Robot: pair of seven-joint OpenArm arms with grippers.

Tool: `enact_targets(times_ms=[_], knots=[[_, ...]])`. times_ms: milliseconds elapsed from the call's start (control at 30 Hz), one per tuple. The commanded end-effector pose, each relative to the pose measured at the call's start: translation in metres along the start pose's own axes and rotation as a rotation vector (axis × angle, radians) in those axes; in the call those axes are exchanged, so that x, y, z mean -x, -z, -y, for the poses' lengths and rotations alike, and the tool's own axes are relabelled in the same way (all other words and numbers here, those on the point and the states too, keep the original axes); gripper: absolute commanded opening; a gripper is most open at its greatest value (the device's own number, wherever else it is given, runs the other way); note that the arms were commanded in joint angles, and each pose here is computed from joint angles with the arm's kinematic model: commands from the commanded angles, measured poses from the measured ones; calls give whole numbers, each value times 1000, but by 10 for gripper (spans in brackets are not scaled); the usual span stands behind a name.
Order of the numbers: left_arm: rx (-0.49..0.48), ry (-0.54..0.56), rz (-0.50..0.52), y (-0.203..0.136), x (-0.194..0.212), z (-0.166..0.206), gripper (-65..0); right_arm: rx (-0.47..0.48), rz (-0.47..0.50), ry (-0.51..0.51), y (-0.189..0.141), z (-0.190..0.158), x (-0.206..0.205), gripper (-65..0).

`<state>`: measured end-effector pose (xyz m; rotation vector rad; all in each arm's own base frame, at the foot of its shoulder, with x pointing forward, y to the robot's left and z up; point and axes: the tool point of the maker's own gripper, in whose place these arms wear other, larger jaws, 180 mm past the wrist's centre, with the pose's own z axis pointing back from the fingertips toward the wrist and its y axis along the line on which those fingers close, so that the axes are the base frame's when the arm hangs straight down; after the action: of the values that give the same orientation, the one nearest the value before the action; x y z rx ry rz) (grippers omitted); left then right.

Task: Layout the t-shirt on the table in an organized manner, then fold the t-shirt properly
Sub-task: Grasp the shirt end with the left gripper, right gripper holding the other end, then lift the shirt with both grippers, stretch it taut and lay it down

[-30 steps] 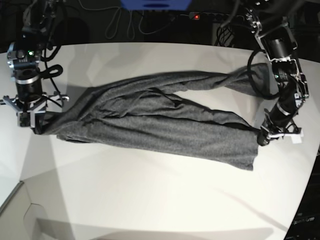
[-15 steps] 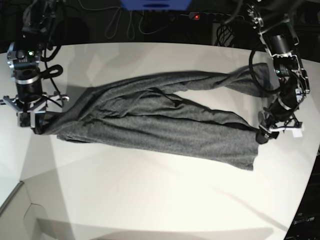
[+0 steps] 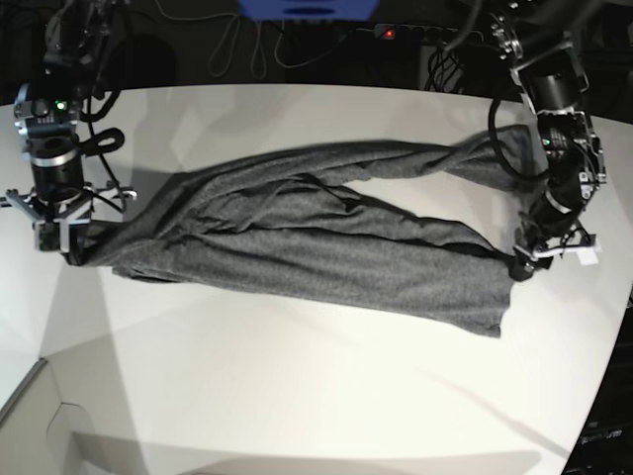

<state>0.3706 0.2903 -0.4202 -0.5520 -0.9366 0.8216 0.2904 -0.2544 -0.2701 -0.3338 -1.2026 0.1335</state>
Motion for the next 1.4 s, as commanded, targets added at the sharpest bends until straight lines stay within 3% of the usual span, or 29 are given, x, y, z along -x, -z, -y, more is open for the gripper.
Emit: enact_targets(times_ms=[0,67,100,300,433,800,933,1367], knots=[[32,18,20,4,-14,16,-499,14,51,-3,-1,5,-14,-650],[46,40,-2,9,-9,25,-637,14,51,-3,-1,5,-14,-650],[48,51,-13,10,-5,26,-650,14,51,-3,-1,5,-14,-650],[78,64,-2,12,-12,40,-648,14,51,-3,-1,5,-14,-650],[140,119,53,3,-31,68,-649,13,49,-3,-1,5,-13,-650],[345,102,161,-63,-62,110,-649,17,50,-6,-1,6,-13,-650],[365,84,241,-104,-86,101,-649,21,56,-9,-2,8,-15,-650],[215,10,316,-209,-117,15,-649,39,32,-6,-6,15,-5,-650]])
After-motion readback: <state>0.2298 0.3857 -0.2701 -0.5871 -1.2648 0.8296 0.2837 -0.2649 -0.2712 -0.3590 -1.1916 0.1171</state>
